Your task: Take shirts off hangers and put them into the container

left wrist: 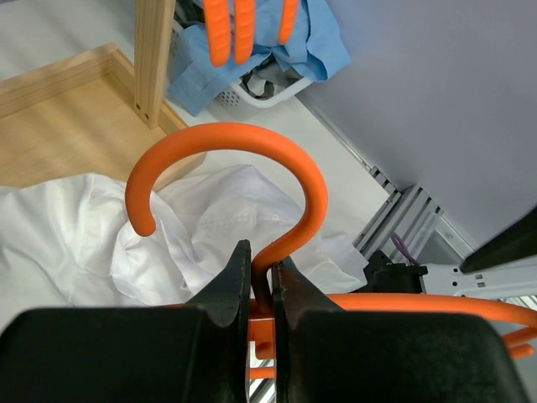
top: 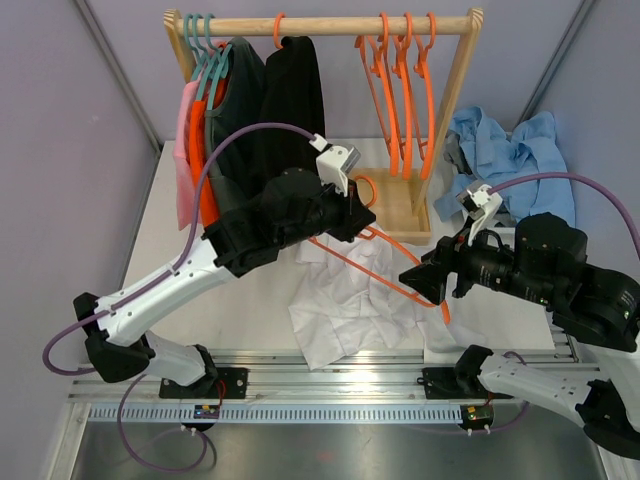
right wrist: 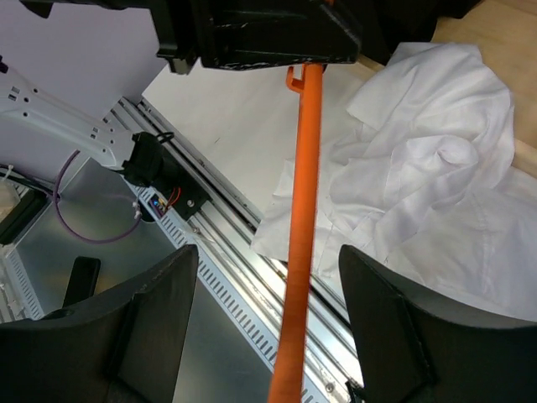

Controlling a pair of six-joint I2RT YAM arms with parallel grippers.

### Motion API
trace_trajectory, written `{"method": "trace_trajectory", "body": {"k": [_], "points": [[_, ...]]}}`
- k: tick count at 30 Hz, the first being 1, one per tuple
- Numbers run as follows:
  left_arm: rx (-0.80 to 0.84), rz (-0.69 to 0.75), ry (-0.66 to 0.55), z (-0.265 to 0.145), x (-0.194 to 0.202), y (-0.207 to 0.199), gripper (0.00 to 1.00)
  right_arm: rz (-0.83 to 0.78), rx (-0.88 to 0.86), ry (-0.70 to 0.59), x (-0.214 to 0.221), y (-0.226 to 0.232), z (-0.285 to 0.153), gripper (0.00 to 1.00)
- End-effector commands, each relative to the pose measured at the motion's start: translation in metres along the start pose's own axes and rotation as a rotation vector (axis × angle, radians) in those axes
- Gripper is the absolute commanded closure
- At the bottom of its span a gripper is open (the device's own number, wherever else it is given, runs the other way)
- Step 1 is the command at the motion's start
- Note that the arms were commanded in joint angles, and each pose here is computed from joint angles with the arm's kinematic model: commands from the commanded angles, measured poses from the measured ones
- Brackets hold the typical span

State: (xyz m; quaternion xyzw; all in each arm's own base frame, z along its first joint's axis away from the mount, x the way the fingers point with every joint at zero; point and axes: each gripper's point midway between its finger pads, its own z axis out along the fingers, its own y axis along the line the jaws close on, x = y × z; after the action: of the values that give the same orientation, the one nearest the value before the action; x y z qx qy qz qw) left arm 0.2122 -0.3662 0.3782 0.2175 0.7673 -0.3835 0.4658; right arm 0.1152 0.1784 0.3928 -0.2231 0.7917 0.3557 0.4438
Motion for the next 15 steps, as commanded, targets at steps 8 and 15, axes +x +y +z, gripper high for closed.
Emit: {"method": "trace_trajectory", "body": {"k": [8,15], "points": [[0.076,-0.017,-0.095,-0.007,-0.043,-0.017,1.00,0.011,-0.080,0.047,0.008,0.013,0.012,0.42],[0.123,-0.013,-0.137,-0.023,-0.061,-0.029,1.00,0.009,-0.072,0.068,0.012,0.011,0.019,0.94]]}}
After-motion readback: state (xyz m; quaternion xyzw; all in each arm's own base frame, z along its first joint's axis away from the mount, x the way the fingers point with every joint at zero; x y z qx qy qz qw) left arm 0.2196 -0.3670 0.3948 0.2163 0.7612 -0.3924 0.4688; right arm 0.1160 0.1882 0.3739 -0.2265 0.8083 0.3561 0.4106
